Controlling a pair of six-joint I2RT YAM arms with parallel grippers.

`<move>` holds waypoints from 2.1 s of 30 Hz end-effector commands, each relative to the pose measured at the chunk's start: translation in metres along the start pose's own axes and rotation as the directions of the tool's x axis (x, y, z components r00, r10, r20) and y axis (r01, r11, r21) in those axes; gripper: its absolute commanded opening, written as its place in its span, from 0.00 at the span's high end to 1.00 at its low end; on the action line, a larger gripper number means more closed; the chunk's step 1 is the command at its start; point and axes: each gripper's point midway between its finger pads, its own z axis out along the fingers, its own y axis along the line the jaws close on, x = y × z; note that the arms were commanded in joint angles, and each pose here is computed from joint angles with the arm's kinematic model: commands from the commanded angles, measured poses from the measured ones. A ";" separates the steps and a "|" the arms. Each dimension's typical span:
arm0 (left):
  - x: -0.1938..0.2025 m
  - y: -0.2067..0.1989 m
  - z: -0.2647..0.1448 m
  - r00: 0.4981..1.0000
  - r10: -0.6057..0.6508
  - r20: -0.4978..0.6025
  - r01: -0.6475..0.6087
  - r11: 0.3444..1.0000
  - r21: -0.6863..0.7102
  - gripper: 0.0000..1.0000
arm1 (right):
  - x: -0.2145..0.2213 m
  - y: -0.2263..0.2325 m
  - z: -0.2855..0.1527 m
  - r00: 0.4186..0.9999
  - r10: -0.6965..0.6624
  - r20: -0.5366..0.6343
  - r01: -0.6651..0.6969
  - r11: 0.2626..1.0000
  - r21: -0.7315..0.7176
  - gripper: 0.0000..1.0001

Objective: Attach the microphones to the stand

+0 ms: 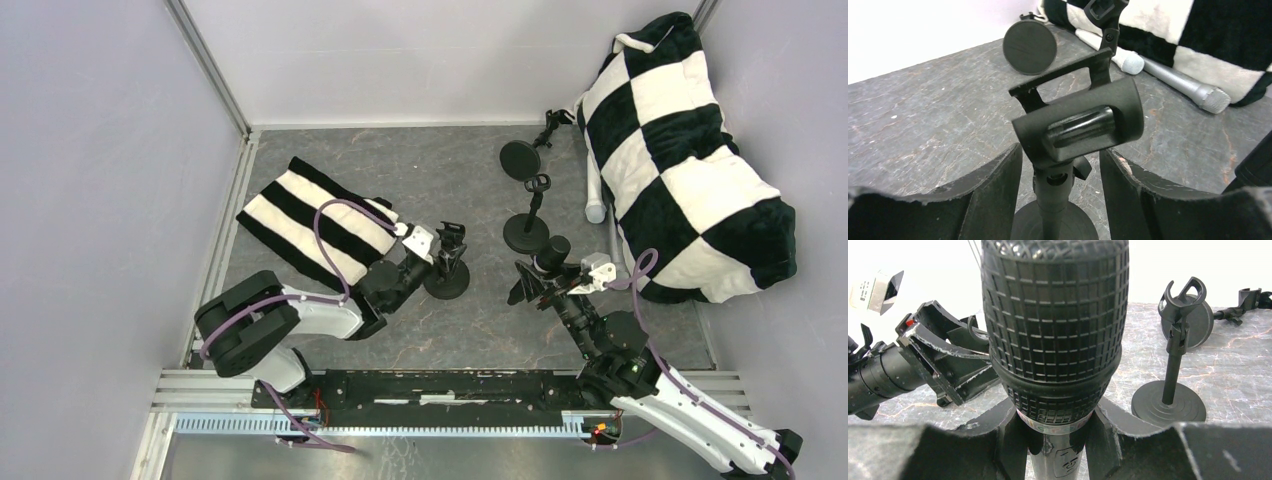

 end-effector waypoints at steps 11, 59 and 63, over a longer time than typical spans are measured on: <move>-0.023 0.015 0.008 0.990 0.051 0.135 -0.024 0.981 -0.192 0.43 | -0.017 0.003 0.001 0.998 0.009 0.061 -0.008 1.000 -0.016 1.00; -0.007 -0.076 -0.020 0.996 -0.065 -0.057 0.081 0.942 0.327 0.98 | -0.059 0.030 0.001 0.956 -0.115 0.270 0.161 0.975 -0.153 1.00; -0.010 -0.078 -0.027 0.995 -0.098 -0.031 0.103 0.932 0.347 0.98 | -0.076 0.037 0.000 0.928 -0.143 0.344 0.213 0.961 -0.176 1.00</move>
